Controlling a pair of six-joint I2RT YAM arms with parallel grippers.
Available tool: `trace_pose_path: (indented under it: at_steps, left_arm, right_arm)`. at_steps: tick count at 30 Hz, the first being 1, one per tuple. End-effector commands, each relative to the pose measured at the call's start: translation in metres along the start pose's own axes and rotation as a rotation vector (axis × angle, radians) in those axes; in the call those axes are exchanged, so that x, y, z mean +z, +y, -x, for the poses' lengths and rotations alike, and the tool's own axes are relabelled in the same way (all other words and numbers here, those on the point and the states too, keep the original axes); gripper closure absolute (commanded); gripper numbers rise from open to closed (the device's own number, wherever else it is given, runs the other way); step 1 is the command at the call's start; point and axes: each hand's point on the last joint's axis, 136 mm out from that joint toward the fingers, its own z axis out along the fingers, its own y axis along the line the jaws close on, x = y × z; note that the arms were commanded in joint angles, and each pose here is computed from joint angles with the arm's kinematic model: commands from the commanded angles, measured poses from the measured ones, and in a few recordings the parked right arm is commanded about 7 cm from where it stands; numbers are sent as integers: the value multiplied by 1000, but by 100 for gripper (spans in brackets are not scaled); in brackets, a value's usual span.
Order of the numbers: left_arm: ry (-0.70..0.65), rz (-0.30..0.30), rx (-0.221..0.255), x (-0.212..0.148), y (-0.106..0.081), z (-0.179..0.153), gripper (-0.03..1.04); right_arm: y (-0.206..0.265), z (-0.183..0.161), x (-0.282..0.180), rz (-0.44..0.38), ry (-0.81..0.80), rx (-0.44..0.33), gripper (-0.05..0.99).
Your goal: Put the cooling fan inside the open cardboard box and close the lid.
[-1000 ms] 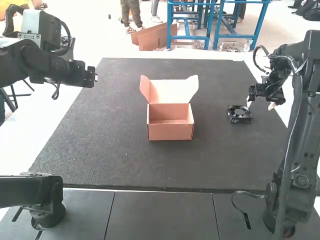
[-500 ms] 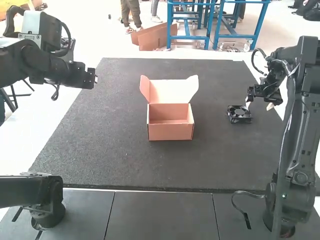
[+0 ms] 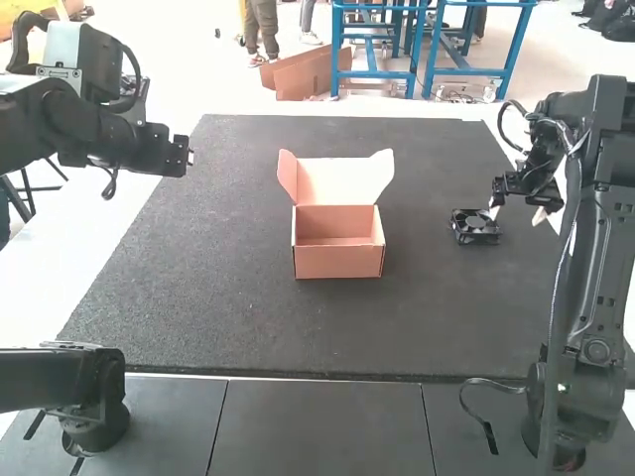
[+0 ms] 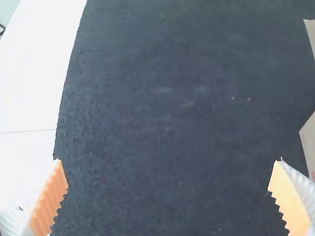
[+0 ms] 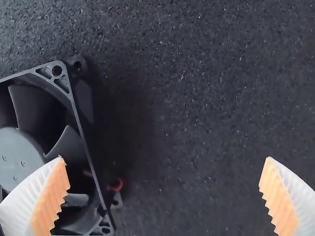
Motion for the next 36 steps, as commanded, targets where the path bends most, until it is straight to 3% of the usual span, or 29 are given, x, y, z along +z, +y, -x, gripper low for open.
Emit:
trace_pose_path:
  at_steps: [1,16,18,23,24,31,36]
  left_arm:
    - [-19,0,-17,-3,2,5,4]
    - [-19,0,-16,-7,2,3,4]
    - [-20,-1,-15,-7,2,4,4]
    - [-20,-1,-13,-7,2,4,4]
    - [-20,-1,-13,-7,2,4,4]
    - [-19,-1,-12,-6,1,2,4]
    - [-20,-2,-11,-1,0,0,4]
  right_arm:
    - [-4,-4,13,-15,37,12,4]
    - [-2,-10,28,-16,74,26,5]
    - [-2,-15,32,-15,95,40,15]
    - [-4,-18,38,3,103,91,86]
    - [-4,-17,39,5,95,91,95]
    - [4,-1,24,57,40,133,95]
    - [4,18,-37,93,-75,139,95]
